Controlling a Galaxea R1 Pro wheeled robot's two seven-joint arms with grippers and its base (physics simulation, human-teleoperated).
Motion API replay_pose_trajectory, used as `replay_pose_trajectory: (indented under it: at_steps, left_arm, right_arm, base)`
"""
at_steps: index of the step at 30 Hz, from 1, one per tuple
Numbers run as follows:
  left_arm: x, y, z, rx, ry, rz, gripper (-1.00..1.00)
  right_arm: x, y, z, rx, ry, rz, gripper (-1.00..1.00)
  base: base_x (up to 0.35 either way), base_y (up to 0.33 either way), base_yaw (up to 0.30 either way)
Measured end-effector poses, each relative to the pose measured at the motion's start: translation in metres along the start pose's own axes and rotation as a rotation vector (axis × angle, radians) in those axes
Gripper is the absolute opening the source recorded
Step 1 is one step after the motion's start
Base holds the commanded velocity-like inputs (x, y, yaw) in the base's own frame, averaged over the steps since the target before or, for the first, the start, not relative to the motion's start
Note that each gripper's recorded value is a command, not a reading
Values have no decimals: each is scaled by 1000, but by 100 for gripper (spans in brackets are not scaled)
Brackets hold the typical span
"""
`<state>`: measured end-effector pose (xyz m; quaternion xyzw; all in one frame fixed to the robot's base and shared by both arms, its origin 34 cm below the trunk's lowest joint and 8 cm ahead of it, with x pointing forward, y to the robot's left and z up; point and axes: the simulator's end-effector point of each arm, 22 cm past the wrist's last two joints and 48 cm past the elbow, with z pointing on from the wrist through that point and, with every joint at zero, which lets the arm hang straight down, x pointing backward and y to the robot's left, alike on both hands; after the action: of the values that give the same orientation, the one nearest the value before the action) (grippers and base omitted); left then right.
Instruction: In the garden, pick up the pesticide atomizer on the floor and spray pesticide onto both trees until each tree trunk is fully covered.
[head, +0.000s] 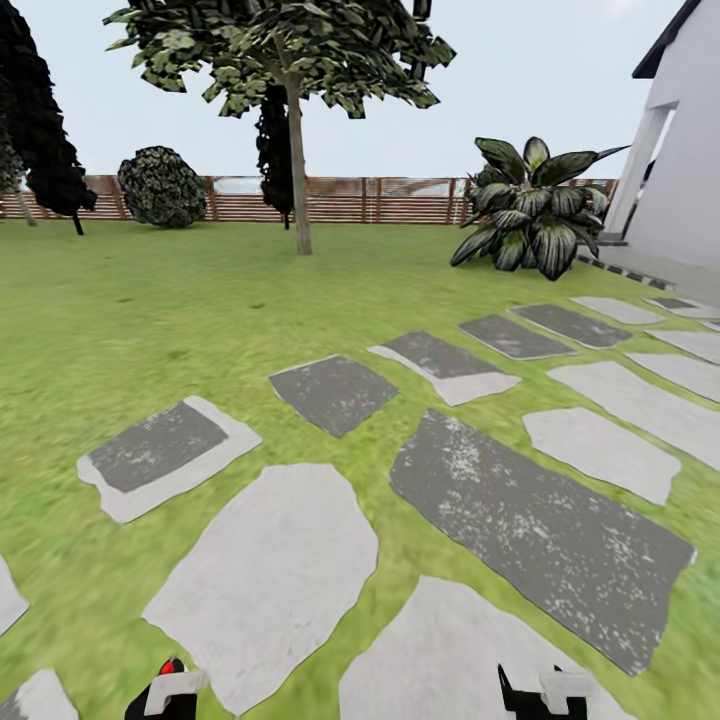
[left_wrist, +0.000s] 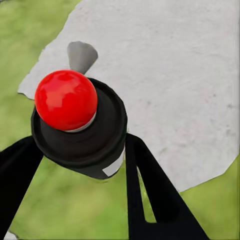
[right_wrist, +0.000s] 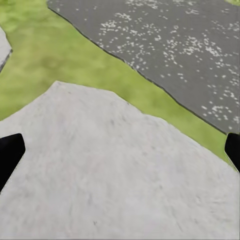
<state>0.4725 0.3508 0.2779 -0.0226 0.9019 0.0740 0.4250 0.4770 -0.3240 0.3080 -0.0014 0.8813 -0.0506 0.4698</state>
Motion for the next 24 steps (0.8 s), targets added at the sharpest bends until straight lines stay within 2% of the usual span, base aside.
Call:
replay_pose_trajectory:
  at_steps: [11,24]
  left_arm:
    - [0,0,0,-1,0,0,-100]
    - [0,0,0,-1,1,0,-100]
  right_arm:
    - [1,0,0,0,2,0,100]
    - [1,0,0,0,2,0,100]
  base:
    - [331,-97,229]
    - [335,-76,25]
